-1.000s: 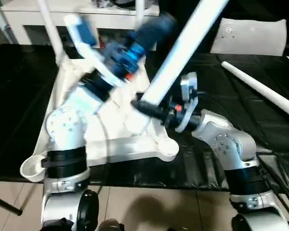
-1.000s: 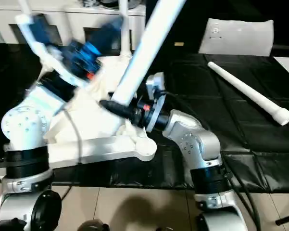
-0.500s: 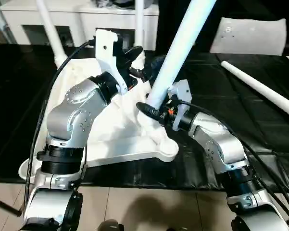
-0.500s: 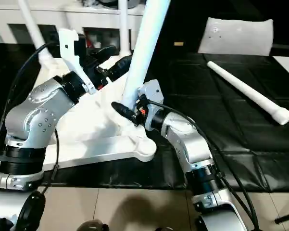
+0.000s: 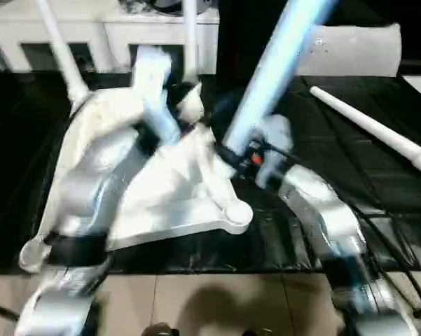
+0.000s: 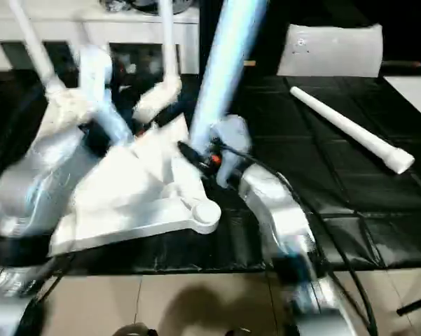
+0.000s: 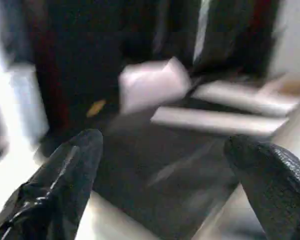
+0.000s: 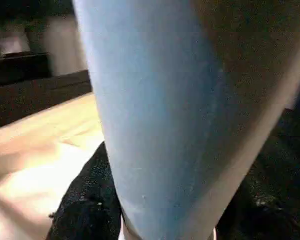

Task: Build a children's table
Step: Pick table leg

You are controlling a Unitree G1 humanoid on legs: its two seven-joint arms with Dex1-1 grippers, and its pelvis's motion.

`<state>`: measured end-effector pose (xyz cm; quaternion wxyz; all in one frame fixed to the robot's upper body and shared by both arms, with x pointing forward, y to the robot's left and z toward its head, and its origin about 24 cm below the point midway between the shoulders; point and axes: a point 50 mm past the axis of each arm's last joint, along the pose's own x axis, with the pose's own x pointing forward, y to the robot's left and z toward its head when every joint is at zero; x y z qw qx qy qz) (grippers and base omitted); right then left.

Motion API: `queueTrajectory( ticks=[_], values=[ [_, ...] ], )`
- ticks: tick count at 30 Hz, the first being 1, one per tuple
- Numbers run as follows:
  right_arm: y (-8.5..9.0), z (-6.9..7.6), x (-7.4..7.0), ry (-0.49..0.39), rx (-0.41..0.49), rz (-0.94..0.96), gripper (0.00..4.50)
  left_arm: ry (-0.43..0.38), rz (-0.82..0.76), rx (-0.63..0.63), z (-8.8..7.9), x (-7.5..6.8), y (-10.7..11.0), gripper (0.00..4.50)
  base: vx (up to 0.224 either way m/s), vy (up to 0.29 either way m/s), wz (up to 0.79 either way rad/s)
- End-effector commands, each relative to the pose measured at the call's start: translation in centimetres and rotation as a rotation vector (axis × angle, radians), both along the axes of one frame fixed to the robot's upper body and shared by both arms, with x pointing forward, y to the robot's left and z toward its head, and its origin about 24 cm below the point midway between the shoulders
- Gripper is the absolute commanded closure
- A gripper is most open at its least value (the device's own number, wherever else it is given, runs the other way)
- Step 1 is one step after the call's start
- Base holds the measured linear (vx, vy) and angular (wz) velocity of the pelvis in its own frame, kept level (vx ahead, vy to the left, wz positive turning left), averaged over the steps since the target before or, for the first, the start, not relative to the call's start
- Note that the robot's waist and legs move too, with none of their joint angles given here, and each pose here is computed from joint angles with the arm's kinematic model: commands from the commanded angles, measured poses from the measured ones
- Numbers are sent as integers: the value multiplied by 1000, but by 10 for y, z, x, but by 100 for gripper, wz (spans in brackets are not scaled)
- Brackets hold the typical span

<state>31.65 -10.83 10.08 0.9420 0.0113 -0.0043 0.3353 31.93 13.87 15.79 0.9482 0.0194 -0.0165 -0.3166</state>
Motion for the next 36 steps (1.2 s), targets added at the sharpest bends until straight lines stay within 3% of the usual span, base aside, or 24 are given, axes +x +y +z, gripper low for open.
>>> queueTrajectory(
  ticks=[1,2,7,14,16,23,29,36],
  values=[
    [-6,6,-1,-1,-16,-56,259,-11,-6,32,-3,-3,0,0,0,0,0],
    [-6,6,-1,-1,-16,-56,259,-11,-6,32,-3,-3,0,0,0,0,0],
    [-26,-11,-16,121,-37,-165,259,71,-169,152,-47,-33,-9,0,0,0,0],
    [-33,-18,-22,137,-58,-224,259,170,-286,240,-75,-54,-12,0,0,0,0],
    [-23,-17,-27,79,-70,-177,259,196,-302,314,-86,-60,-6,0,0,0,0],
    [-14,-21,-32,123,-18,-113,259,240,-331,362,-91,-63,2,0,0,0,0],
    [-3,-24,-38,124,-19,-35,259,265,-372,375,-95,-64,2,51,0,0,0],
    [-3,-28,-40,141,-28,-6,259,273,-424,395,-95,-61,3,115,0,0,0]
  ],
)
